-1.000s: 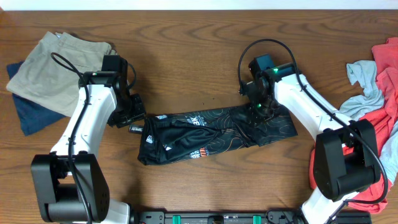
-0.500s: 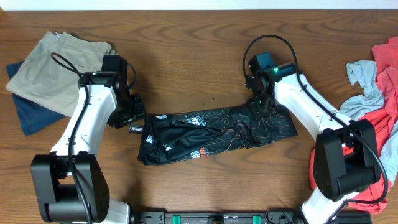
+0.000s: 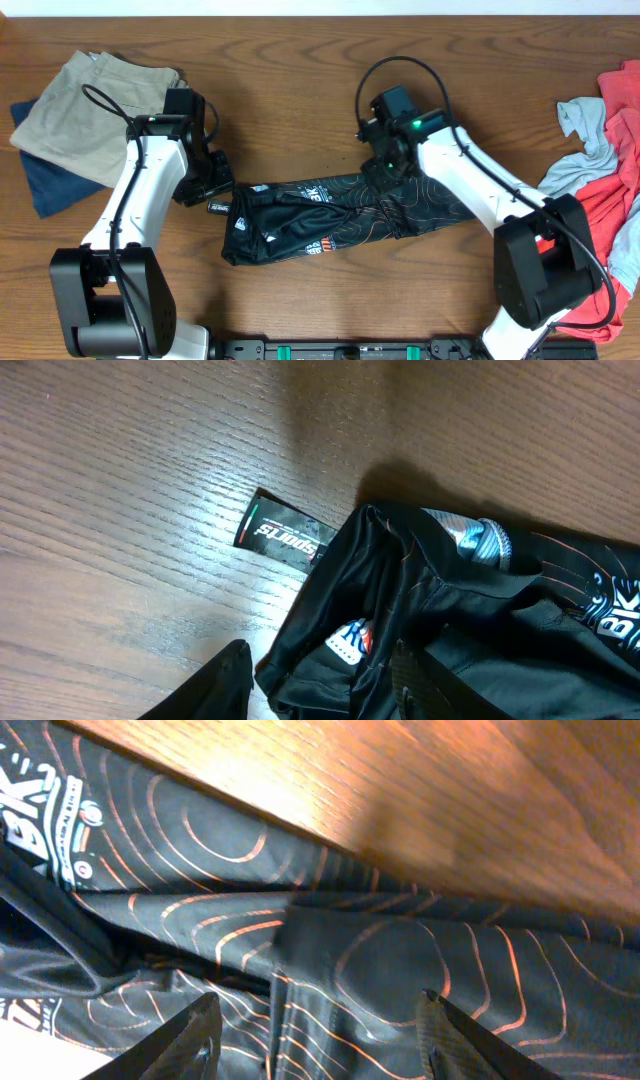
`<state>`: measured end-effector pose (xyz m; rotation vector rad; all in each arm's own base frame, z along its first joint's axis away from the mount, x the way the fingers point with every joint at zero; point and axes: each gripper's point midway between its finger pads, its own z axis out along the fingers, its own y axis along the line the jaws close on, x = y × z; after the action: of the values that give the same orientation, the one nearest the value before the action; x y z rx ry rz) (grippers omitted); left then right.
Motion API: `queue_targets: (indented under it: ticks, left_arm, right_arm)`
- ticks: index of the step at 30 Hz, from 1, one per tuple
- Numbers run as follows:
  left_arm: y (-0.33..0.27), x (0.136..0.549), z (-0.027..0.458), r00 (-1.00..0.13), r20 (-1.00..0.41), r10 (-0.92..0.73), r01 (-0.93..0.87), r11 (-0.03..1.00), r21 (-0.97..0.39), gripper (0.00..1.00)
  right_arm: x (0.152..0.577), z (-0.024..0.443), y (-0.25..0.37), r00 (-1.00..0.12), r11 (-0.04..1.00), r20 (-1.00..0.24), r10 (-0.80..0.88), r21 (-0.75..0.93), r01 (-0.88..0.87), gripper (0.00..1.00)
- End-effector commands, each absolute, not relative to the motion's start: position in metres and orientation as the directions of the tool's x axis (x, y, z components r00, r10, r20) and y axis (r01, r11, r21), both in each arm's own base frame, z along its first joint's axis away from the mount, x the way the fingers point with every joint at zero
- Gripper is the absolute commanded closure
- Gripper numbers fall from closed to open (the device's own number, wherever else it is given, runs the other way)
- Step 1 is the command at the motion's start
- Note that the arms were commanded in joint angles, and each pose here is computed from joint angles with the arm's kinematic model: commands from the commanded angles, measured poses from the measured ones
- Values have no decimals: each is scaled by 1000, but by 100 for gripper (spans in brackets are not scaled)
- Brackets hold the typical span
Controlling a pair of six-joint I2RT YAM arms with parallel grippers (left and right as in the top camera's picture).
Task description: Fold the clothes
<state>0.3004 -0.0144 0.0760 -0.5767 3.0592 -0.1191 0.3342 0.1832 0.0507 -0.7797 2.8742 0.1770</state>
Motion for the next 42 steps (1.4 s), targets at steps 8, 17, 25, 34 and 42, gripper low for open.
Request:
queue_targets:
  ticks: [8,17,25,34,42]
  left_arm:
    - [-14,299,75,-930,-8,-367,-366,928,-77,52]
    - [-14,298,75,-930,-8,-367,-366,928,-77,52]
    - [-14,299,75,-930,-9,-367,-365,928,-77,53]
    - [-14,299,75,-930,-8,-367,-366,928,-77,53]
    - [-14,299,75,-930,-9,-367,-365,928,-77,52]
  right_arm:
    - [338,29,184,-821,833,-142,-552,-65,-549,42]
    - [339,10,183,-825,832,-108,-554,-71,-550,64]
    - [355,14,167,-865,869,-130,-485,-180,-461,99]
    - [369,36,176,-860,875,-172,-480,-165,-455,99]
    - [362,35,195,-856,875,-182,-483,-60,-481,85]
